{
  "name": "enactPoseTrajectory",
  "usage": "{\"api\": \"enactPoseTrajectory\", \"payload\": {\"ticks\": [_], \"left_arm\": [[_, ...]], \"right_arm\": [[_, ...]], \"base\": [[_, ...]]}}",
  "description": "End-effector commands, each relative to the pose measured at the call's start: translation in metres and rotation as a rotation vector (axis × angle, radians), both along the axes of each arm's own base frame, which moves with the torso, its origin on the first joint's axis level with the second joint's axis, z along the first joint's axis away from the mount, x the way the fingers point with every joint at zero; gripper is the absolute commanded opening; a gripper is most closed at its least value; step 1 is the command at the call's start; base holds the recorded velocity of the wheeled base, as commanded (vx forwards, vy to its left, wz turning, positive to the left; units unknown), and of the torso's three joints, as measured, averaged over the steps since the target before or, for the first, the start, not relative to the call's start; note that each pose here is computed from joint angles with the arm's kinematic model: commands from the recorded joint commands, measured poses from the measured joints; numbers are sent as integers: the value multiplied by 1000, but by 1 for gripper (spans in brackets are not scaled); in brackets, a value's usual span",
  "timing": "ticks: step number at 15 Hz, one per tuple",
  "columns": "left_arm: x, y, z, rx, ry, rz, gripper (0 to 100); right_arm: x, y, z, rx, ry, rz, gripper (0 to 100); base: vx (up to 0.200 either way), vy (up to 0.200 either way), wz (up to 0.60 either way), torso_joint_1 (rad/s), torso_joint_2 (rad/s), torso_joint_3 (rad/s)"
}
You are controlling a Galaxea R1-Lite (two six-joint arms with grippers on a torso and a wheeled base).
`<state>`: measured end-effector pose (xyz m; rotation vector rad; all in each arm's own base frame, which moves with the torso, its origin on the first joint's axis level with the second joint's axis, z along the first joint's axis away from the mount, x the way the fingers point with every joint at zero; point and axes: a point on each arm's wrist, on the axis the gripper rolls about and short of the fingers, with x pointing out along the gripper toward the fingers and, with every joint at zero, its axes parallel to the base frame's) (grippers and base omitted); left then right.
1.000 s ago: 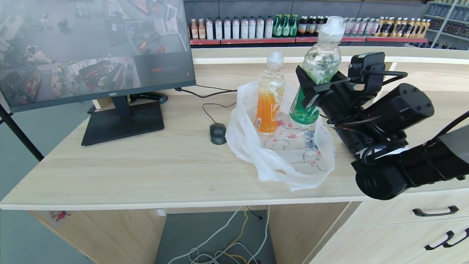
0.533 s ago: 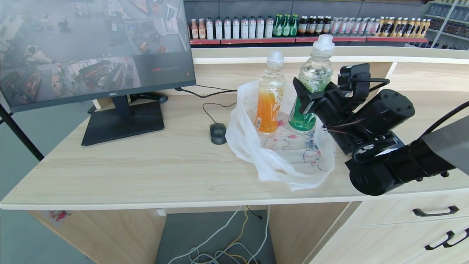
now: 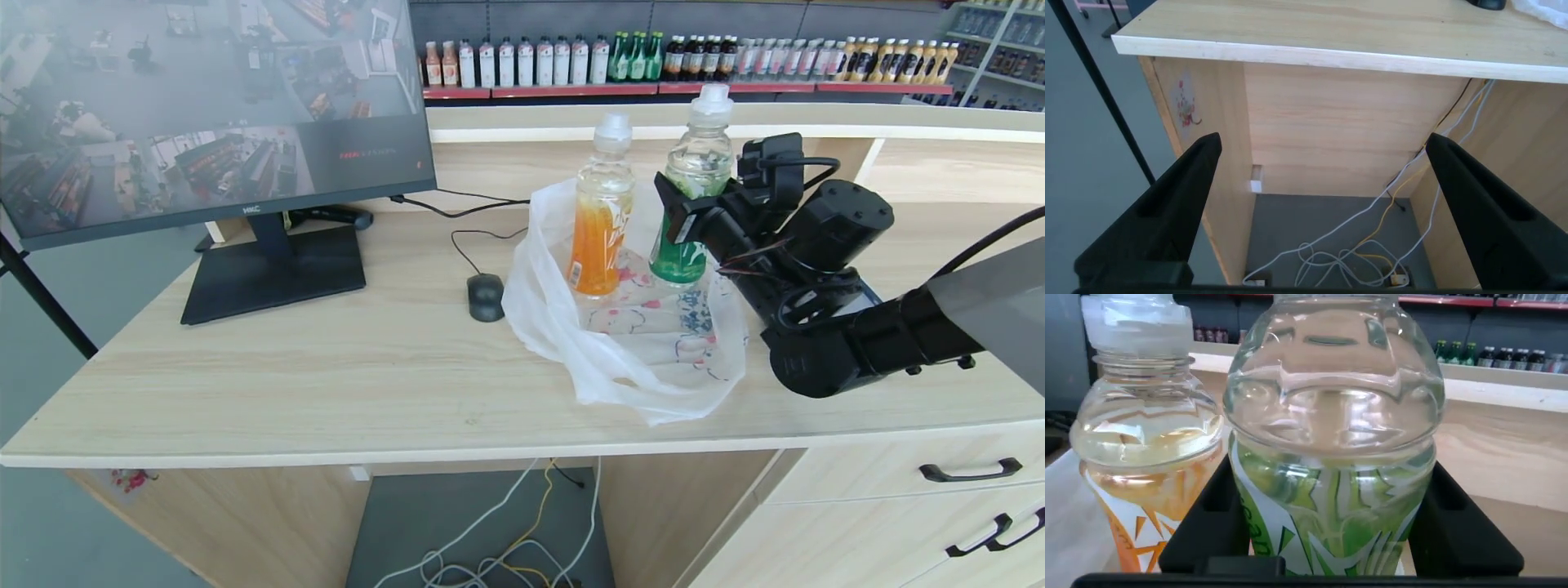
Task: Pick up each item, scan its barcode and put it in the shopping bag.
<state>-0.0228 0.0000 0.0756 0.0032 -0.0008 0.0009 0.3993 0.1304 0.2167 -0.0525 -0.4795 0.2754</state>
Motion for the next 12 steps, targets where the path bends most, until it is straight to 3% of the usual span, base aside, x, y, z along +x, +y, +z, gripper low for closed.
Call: {"api": "enactPoseTrajectory", "payload": {"ticks": [1, 12], "left_arm": [[0, 0, 0, 0, -1, 1, 100], [0, 0, 0, 0, -1, 2, 100]], "right_arm": [[6, -1, -10, -11, 17, 5, 0], [10, 2, -29, -3, 76, 25, 0]], "base": [[0, 0, 0, 0, 0, 0], [0, 0, 0, 0, 0, 0]]}}
